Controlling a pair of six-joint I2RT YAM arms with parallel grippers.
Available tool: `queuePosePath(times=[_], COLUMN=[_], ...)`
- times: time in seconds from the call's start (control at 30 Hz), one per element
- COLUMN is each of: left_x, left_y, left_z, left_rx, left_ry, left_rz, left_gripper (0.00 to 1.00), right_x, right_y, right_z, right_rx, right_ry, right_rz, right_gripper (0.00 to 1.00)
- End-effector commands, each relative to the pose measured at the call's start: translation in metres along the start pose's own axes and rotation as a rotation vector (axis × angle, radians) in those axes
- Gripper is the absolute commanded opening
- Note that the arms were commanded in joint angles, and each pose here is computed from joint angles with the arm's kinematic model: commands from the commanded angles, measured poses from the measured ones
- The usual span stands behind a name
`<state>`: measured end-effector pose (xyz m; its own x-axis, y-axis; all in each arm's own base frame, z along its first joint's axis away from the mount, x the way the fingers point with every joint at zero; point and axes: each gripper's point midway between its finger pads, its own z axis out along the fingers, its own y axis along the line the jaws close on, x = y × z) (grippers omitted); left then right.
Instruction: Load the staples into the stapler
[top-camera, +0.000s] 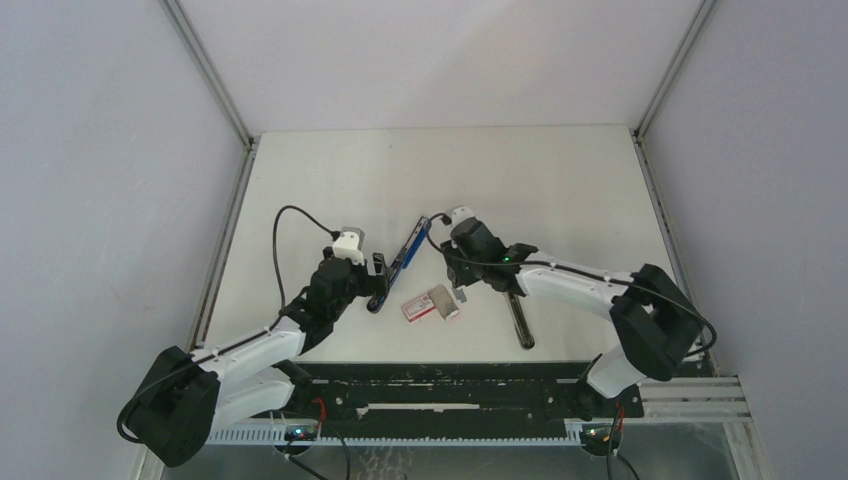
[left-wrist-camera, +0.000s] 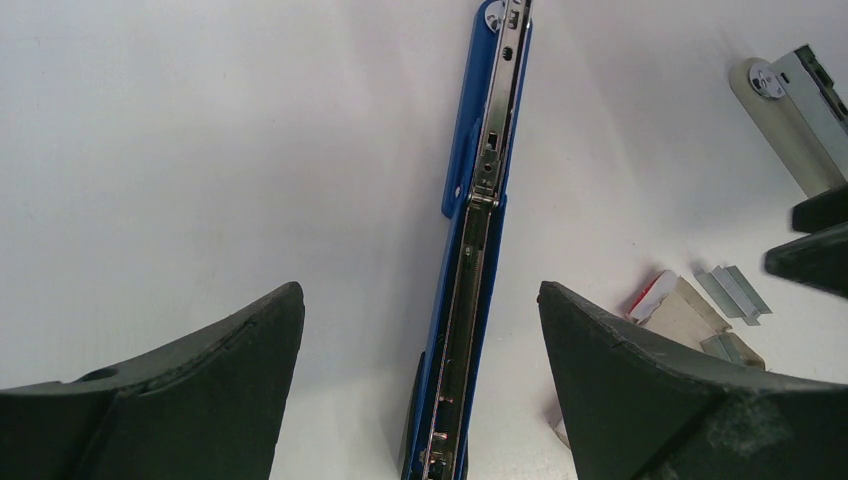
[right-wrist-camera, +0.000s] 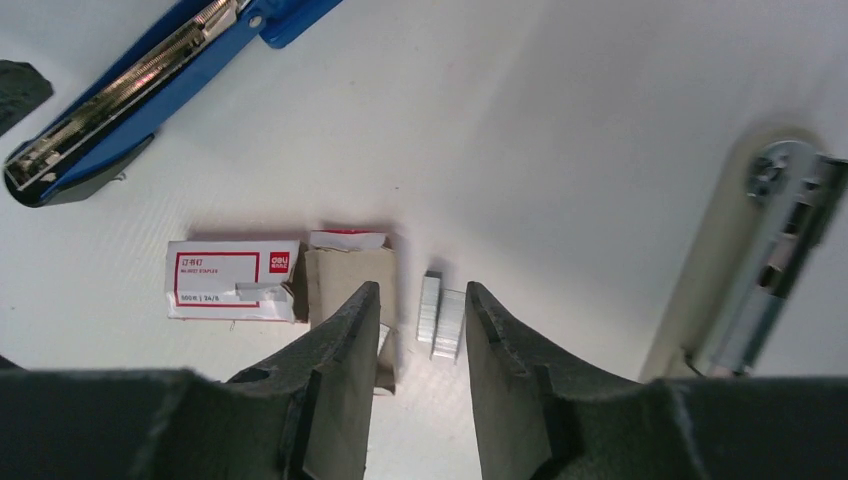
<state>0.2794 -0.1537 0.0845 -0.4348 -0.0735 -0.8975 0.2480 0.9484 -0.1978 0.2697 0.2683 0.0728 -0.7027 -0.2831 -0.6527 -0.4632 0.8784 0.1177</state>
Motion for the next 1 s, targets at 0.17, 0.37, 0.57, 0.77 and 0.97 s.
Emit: queuePosePath(times=[0.17, 0.37, 0.57, 0.77, 0.97], left_x=[-0.030, -0.029, -0.028, -0.029, -0.030], left_y=[-0.011, -0.011, -0.010, -0.010, -0.010], left_z=[0.000, 0.000, 0.000, 0.000, -0.001], left_rx=[0.029, 0.030, 0.025, 0.025, 0.023], left_ry=[-0.082, -0.079, -0.079, -0.081, -0.084], left_rz=[-0.031, -0.032, -0.030, -0.031, -0.032], left_gripper=[0.91, 0.90, 0.91, 0.91, 0.91], right_x=[0.006, 0.015, 0.018, 0.020, 0.021], right_y=[0.022, 0.020, 0.016, 0.014, 0.014], right_z=[0.027, 0.034, 0.036, 0.037, 0.037], right_rx=[0.001, 0.028, 0.059, 0.071, 0.065], right_ry=[0.062, 0.087, 0.095, 0.098, 0.102], right_rz=[-0.014, -0.031, -0.046, -0.054, -0.057], right_gripper=[0.30, 0.25, 0.22, 0.16, 0.12])
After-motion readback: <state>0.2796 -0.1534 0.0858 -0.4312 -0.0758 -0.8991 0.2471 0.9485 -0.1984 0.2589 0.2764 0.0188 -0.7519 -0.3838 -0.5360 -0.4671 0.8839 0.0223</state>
